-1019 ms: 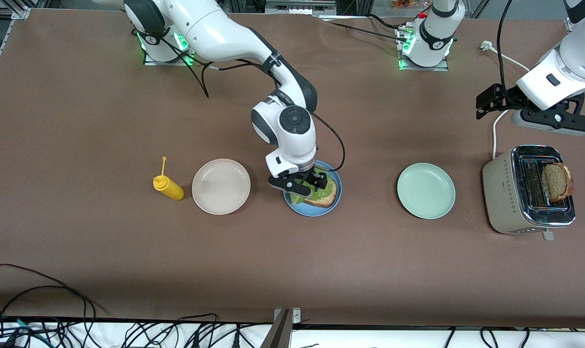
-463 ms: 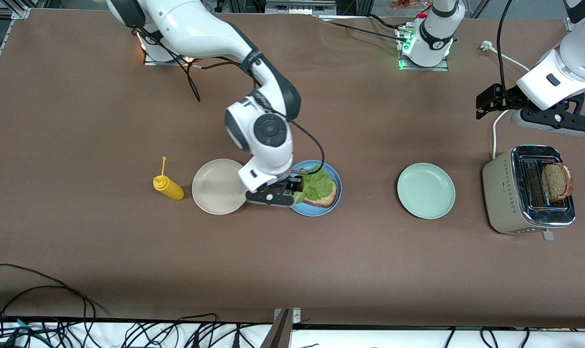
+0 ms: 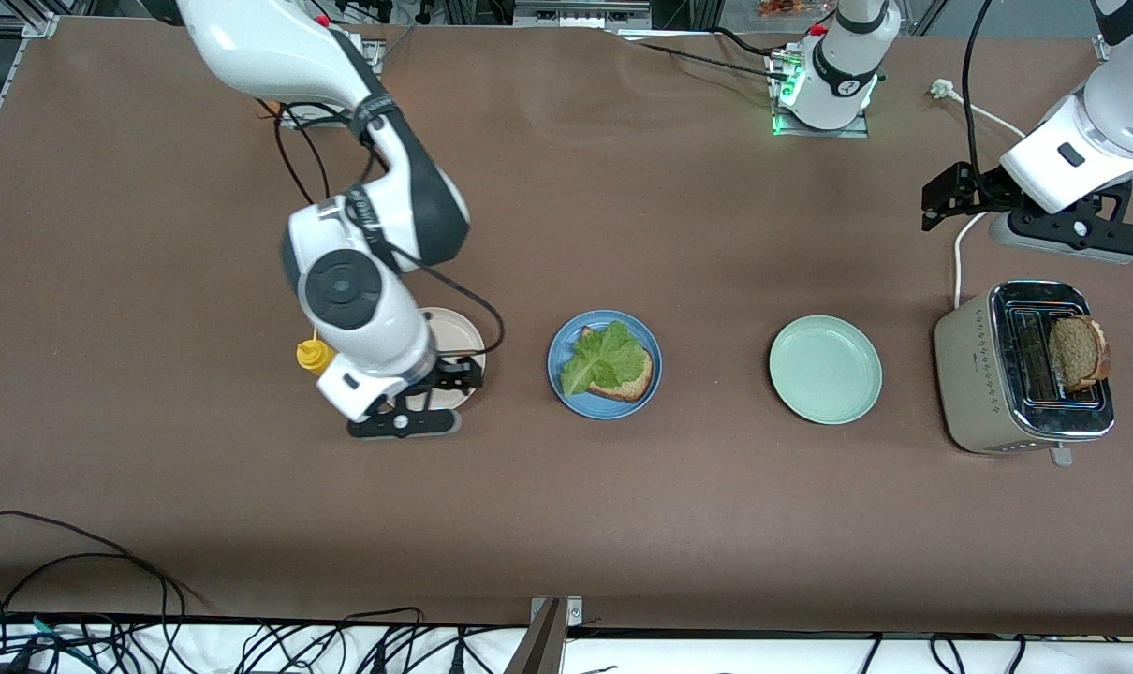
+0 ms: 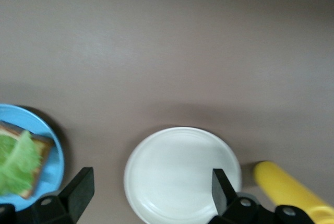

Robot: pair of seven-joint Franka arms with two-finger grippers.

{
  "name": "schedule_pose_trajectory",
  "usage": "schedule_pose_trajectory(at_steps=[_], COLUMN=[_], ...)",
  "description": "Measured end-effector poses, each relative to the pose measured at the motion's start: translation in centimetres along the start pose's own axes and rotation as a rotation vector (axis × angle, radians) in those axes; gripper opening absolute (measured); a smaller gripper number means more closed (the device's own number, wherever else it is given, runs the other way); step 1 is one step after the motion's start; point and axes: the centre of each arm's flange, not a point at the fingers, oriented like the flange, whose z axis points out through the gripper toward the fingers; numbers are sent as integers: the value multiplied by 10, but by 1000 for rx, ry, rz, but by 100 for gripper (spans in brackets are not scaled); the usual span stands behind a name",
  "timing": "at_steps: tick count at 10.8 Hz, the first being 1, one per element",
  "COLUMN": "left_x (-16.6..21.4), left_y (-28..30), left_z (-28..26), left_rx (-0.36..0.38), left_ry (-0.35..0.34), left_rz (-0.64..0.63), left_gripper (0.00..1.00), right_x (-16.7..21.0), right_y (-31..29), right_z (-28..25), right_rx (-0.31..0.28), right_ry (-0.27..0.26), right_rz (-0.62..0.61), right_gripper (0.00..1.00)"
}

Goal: Make sandwich in blue plate with both arms
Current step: 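Withdraw the right gripper from the blue plate toward the yellow bottle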

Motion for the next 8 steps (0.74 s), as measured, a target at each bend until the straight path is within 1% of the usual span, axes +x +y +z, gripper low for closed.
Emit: schedule_pose_trajectory(at_steps=[1, 4, 6, 7, 8], left_x=[0, 0, 0, 0, 0], left_y=[0, 0, 0, 0, 0], left_z=[0, 0, 0, 0, 0], left_rx=[0, 0, 0, 0, 0], left_ry=[0, 0, 0, 0, 0], left_rz=[0, 0, -1, -1, -1], left_gripper=[100, 100, 100, 100, 100], right_x=[-1, -14, -30, -39, -47], right_y=[24, 106, 176, 214, 251], right_z=[-9, -36, -45, -45, -40], right_rx=[2, 86, 123, 159, 210], right_ry=[-12, -62, -78, -78, -69], right_rz=[-59, -244, -366, -432, -500], right_gripper=[100, 100, 100, 100, 100])
